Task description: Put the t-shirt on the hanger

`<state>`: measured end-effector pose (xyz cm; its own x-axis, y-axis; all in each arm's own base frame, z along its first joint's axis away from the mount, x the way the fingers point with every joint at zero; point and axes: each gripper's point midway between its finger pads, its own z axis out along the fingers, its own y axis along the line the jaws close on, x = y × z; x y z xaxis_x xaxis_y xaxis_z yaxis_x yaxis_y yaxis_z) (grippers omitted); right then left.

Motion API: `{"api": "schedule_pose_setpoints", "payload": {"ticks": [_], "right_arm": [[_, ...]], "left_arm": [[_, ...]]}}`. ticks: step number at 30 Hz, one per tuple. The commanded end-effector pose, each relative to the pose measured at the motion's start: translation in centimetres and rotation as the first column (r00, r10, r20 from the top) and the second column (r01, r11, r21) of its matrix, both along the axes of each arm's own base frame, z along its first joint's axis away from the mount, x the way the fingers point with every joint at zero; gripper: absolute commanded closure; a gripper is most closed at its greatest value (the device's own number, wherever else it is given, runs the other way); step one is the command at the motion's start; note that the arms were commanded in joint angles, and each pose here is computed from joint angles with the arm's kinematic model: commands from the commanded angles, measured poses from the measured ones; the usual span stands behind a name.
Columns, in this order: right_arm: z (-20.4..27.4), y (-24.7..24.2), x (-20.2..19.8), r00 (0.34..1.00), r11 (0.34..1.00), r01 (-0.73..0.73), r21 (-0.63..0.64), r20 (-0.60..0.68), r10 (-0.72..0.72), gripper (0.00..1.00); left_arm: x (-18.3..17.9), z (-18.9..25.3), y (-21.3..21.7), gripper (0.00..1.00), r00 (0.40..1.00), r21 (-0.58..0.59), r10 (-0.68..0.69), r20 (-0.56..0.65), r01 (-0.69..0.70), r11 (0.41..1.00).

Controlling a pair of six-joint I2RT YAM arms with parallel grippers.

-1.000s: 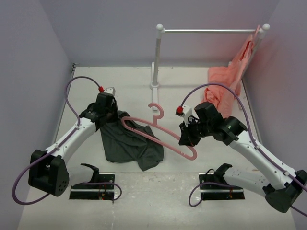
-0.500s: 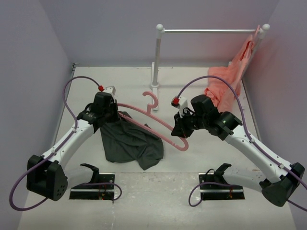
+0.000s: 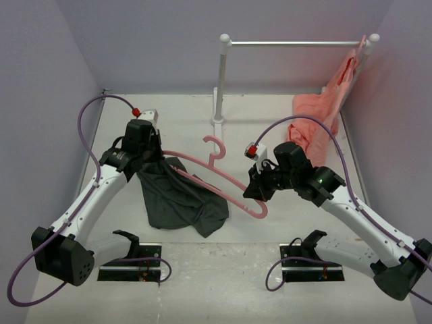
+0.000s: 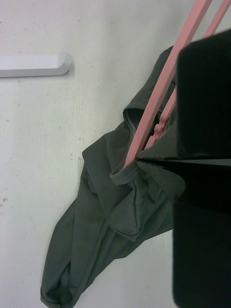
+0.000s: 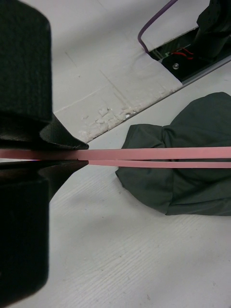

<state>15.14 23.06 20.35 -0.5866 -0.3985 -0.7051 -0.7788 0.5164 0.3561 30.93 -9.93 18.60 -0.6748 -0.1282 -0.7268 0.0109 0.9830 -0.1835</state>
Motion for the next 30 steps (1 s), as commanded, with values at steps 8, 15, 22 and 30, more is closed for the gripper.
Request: {"api": "schedule_pose_setpoints", "payload": {"ticks": [8,15,22,30], "right_arm": [[1.1,1.0,-1.7,0.992,0.991,-0.127,0.050,-0.015,0.128,1.00],[0.3,-0.2,-2.7,0.993,0.994,-0.107,0.016,-0.050,0.108,1.00],[1.3,0.2,-0.2,1.000,0.999,-0.008,0.034,0.027,0.007,1.00],[3.3,5.6,3.5,0.998,0.983,-0.049,0.177,0.037,0.043,1.00]], "left_arm": [[-0.6,2.3,-1.0,1.00,0.986,0.025,-0.161,0.043,0.160,0.987],[-1.1,2.0,-0.4,1.00,0.983,0.063,-0.178,0.035,0.176,0.982],[-1.9,2.8,-2.6,1.00,0.963,-0.030,-0.261,0.063,0.264,0.964],[-3.4,8.2,-6.1,1.00,0.894,-0.157,-0.399,0.203,0.432,0.888]]}}
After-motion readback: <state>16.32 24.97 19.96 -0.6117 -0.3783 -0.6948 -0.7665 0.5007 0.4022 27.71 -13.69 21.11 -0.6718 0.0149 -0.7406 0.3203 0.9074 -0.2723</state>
